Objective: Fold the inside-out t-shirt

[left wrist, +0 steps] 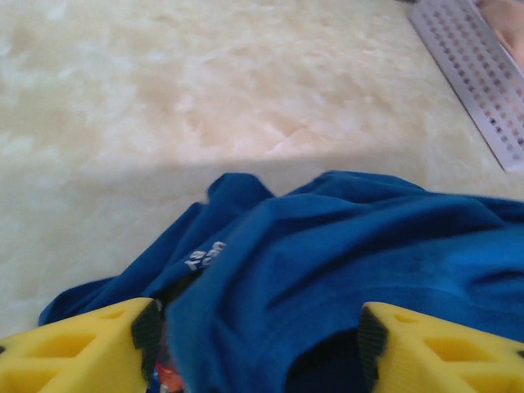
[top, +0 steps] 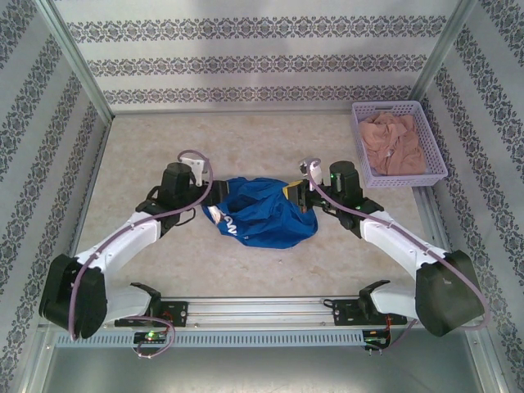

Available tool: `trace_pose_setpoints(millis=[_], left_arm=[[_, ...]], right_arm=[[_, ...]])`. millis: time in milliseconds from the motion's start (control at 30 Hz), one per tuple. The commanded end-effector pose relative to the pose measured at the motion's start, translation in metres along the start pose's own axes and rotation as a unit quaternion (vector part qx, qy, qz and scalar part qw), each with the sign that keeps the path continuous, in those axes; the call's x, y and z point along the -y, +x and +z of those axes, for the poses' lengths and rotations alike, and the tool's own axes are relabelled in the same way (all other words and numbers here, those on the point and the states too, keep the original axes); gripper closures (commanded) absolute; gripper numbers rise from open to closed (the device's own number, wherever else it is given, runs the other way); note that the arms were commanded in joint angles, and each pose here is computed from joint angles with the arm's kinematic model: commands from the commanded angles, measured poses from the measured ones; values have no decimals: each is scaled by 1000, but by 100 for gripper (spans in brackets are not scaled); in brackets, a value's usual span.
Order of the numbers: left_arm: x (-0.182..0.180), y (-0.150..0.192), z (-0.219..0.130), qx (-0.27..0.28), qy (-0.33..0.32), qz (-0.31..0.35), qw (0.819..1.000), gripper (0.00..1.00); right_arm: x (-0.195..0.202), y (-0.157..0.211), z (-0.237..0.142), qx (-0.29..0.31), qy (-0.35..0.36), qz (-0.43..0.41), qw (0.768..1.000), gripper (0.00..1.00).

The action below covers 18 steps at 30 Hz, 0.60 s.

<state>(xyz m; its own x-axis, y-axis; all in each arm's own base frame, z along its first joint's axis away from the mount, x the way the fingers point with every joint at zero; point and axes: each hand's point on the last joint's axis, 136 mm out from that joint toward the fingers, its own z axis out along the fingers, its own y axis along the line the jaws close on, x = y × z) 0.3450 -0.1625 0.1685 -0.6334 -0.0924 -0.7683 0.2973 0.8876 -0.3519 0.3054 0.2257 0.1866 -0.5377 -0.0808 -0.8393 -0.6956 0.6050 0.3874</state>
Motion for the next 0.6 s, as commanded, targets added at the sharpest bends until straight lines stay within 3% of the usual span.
trace_pose_setpoints(millis=[0,133,267,567], left_arm=[[19,-7,-5,10,1,98,995,27],[51,8,5,-20,54,174,983,24],[56,19,17,-41,59,222,972,22],[59,22,41,-53,59,262,962,24]], right_arm=[[-3,-11,1,16,-14,-8,1000,100],[-2,-12,1,15,-11,-10,1000,100],[-2,-14,0,14,-10,-11,1000,100],[-3,-15,-1,14,-10,-10,1000,100]])
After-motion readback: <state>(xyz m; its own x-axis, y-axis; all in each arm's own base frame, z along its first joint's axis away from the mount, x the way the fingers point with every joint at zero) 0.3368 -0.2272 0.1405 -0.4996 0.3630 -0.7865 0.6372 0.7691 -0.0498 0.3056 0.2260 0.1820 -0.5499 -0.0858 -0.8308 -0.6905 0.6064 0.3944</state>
